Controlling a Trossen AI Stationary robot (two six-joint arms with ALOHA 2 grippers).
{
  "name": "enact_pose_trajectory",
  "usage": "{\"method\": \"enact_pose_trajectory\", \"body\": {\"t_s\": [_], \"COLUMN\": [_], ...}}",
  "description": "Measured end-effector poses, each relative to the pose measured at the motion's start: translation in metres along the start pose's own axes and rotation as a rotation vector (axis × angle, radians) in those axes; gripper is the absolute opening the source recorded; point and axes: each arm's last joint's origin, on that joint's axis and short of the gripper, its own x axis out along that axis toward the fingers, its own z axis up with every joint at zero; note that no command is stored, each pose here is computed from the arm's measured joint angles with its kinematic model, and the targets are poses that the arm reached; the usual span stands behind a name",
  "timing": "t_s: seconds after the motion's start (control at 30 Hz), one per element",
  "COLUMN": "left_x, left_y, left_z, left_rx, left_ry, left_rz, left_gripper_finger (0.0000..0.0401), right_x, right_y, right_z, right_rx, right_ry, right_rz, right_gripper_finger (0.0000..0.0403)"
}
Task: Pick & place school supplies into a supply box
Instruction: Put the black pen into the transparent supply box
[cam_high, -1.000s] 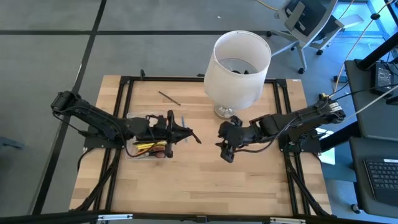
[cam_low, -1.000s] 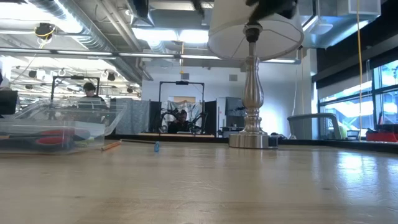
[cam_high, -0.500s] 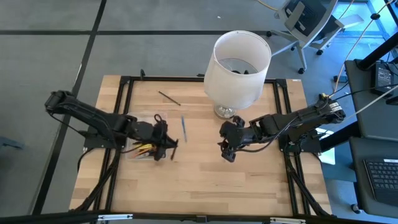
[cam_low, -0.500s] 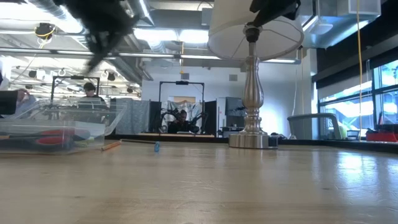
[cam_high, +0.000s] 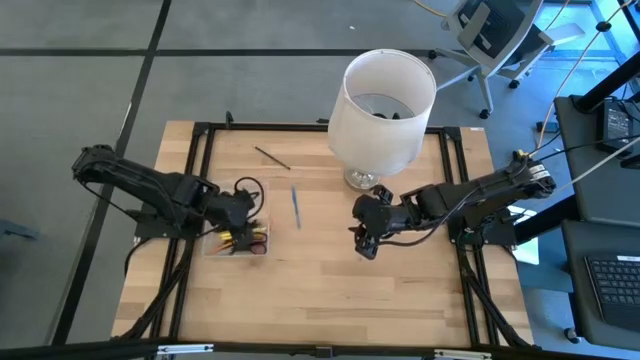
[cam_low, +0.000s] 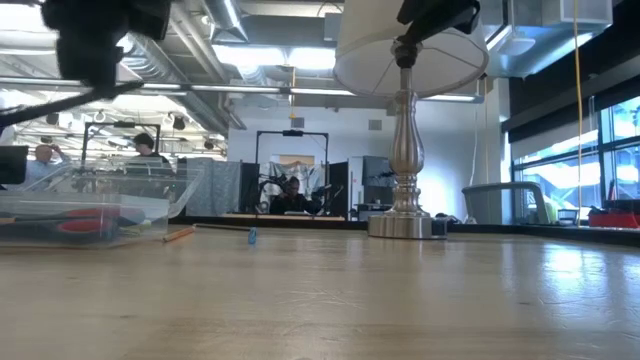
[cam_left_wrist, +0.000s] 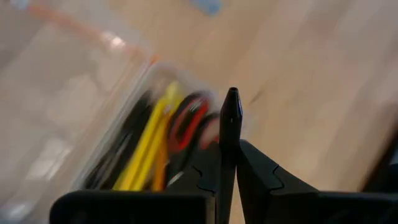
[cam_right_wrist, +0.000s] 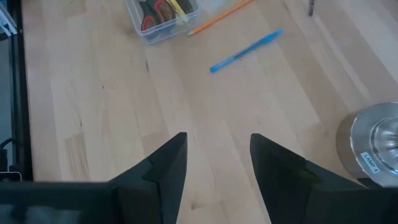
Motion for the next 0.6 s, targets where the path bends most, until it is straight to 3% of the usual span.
{"method": "enact_pose_trajectory", "body": {"t_s": [0.37, 0.6], "left_x": [0.041, 0.074], "left_y": [-0.003, -0.007], "left_z": [-0.002, -0.003], "left_rx": [0.241, 0.301], "left_ry": [0.206, 0.317], "left_rz": [0.228, 0.328], "left_gripper_finger": [0.0022, 0.0022], "right_x": [0.017, 0.025], "right_y": [0.001, 0.001], "right_z": [-0.009, -0.015], "right_rx": [0.017, 0.058], "right_ry": [-0.035, -0.038], "right_rz": [0.024, 0.036], "right_gripper_finger": [0.0179, 0.0179]}}
